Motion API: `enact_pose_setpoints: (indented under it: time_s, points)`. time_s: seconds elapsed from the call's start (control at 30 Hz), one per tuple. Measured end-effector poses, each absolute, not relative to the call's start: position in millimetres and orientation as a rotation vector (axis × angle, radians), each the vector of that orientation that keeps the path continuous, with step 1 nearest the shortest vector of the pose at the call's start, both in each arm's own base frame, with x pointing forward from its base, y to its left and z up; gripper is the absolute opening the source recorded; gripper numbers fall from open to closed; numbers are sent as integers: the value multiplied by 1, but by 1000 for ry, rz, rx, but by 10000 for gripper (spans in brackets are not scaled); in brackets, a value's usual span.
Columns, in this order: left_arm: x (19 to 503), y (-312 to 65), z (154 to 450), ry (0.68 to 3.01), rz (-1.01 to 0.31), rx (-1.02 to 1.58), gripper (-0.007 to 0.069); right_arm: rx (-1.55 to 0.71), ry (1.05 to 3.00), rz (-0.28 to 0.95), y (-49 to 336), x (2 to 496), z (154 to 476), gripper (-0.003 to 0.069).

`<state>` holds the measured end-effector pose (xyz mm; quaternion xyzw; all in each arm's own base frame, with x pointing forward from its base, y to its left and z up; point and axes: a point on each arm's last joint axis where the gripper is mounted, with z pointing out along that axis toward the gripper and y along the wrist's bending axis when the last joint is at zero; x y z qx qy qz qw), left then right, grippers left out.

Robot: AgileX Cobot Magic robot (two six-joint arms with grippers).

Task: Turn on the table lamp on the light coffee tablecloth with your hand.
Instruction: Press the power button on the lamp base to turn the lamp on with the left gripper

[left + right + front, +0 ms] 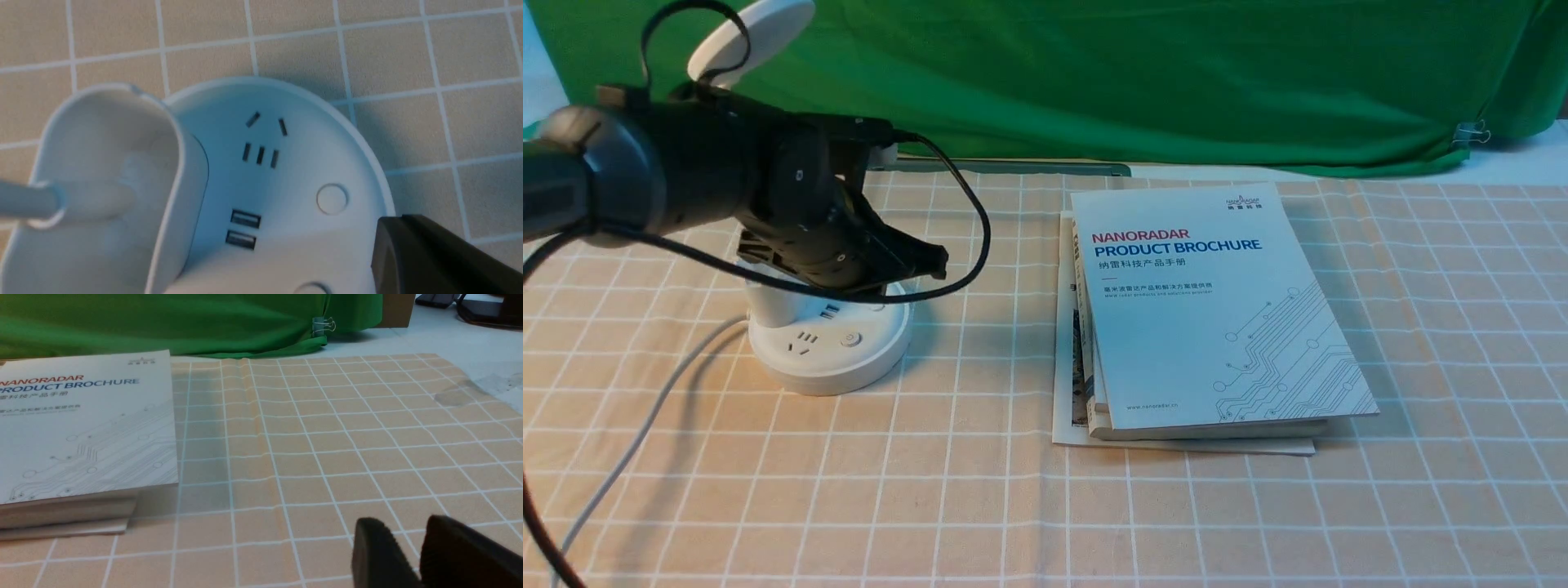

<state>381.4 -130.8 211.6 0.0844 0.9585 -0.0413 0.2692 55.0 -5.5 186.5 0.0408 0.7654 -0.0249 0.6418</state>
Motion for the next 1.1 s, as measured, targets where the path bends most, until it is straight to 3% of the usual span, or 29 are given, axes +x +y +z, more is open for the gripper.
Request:
enact_pose_setpoints:
  time_s: [0.23, 1.1]
  points:
    - [395, -132, 189, 2614, -51, 228, 1, 93, 1745, -57, -5, 55, 186, 237]
    - [403, -126, 177, 2634, -87, 169, 1, 93, 1745, -57, -5, 55, 186, 237]
